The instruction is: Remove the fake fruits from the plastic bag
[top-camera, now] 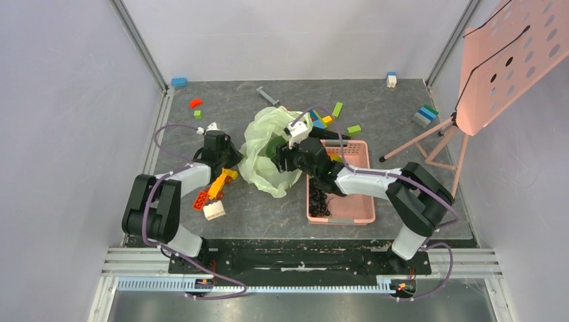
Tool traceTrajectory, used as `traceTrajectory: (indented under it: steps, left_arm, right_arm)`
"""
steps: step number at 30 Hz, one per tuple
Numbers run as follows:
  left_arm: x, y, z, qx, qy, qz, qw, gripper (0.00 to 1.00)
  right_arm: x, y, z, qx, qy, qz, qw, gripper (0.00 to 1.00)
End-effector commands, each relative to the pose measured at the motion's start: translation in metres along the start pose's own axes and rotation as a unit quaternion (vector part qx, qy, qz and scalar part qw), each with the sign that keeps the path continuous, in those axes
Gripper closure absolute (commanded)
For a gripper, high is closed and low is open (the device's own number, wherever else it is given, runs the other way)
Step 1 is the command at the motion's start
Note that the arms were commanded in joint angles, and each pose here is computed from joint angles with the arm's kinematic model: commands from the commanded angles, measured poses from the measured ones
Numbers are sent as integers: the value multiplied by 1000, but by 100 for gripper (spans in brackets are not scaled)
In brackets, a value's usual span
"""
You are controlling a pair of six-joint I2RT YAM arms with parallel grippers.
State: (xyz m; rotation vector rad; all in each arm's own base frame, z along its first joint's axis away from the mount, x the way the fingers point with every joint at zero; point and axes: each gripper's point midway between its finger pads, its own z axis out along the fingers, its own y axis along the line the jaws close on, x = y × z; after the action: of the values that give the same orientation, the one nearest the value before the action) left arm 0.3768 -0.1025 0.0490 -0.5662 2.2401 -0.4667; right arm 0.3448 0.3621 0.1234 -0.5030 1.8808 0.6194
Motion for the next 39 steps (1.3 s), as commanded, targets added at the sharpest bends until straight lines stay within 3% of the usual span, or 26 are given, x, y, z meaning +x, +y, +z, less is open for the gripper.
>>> traceTrajectory:
  steps: [1,16,22,29,32,36,39]
  left_arm:
    - [-13,-2,-10,4,-28,-19,999,98]
    - [15,1,-47,40,-9,-27,999,98]
    - [23,7,-57,42,-10,-24,999,98]
    - [21,6,-59,42,-12,-25,999,98]
    - [16,2,-59,47,-20,-27,998,98]
    - [7,-2,-60,53,-36,-31,997,97]
    - [-4,-7,-64,56,-54,-36,996,90]
  right_arm:
    - [-21,2,-26,-7,-34,12,999,42]
    - [40,36,-41,-112,29,61,991,42]
    - [58,33,-31,-103,50,69,991,36]
    - [30,35,-19,-90,21,79,993,26]
    - [17,34,-15,-80,16,76,994,14]
    - [1,36,-15,-80,4,71,994,10]
    - [-7,36,-15,-74,0,71,995,10]
